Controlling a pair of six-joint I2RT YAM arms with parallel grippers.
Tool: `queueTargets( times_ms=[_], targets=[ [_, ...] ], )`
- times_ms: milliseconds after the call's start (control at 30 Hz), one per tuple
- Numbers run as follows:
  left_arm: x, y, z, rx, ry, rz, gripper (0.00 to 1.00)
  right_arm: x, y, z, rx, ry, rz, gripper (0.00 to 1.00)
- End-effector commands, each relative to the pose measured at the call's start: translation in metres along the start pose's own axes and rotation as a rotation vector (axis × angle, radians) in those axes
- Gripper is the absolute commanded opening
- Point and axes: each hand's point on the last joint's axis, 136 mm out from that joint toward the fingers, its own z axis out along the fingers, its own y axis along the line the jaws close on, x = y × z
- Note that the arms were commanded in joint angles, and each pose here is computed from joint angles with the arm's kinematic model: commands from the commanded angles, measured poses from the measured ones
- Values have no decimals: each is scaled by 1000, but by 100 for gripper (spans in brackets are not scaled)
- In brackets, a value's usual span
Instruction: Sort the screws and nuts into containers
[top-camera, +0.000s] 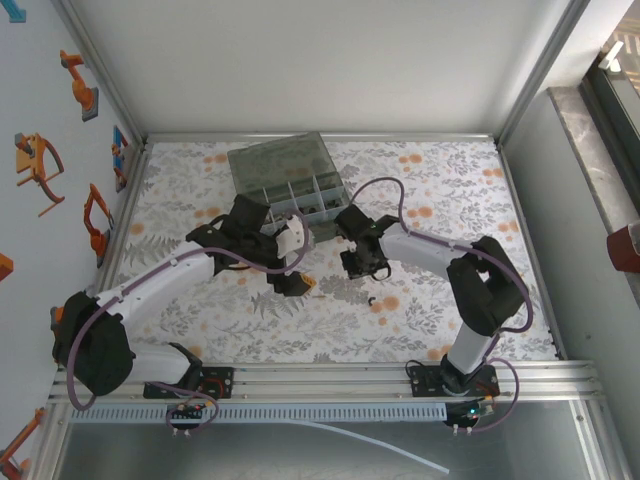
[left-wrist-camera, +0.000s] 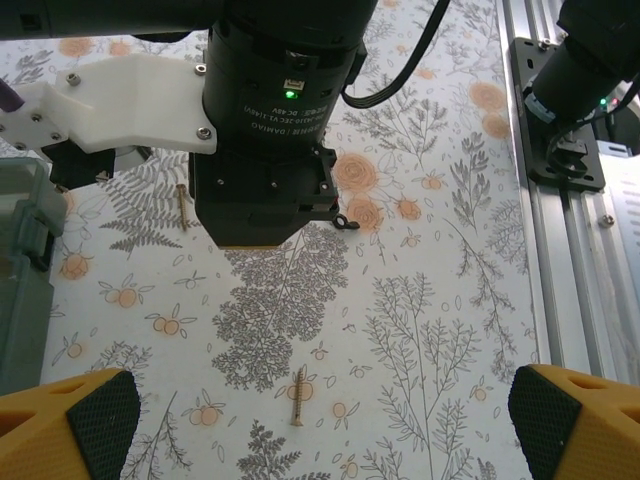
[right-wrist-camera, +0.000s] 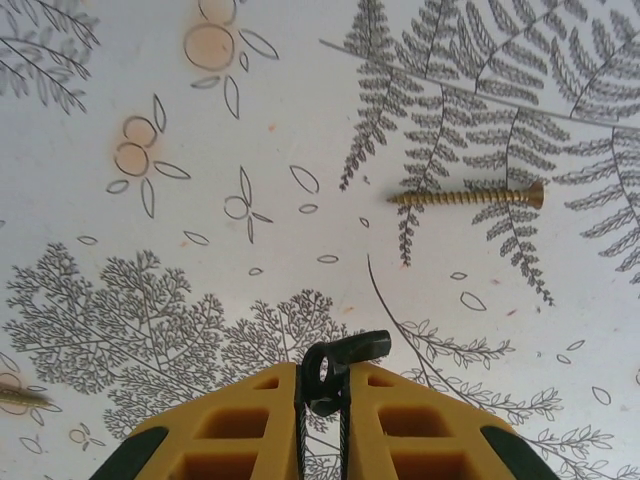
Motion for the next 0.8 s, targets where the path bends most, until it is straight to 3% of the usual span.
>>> queueTargets(
  times_ms=[0,200,433,667,767],
  targets=[
    [-16,12,-12,-56,-59,10,97,-28,5,-18,-23,-71,-16,12],
    [-12,40,-21,-182,-44,-22,97,-100,6,-35,-69,-195,-6,12],
    [-8,48,-28,-233,-44,-21,97,-177,-15,-20,-116,-277,64,12],
    [-6,55,-34,-257,-49,-32,97,-213,-16,-8,-147,-306,67,15],
    [-6,56,-34,-258,-49,-34,97,-217,-15,-9,-148,-307,76,27]
  ],
)
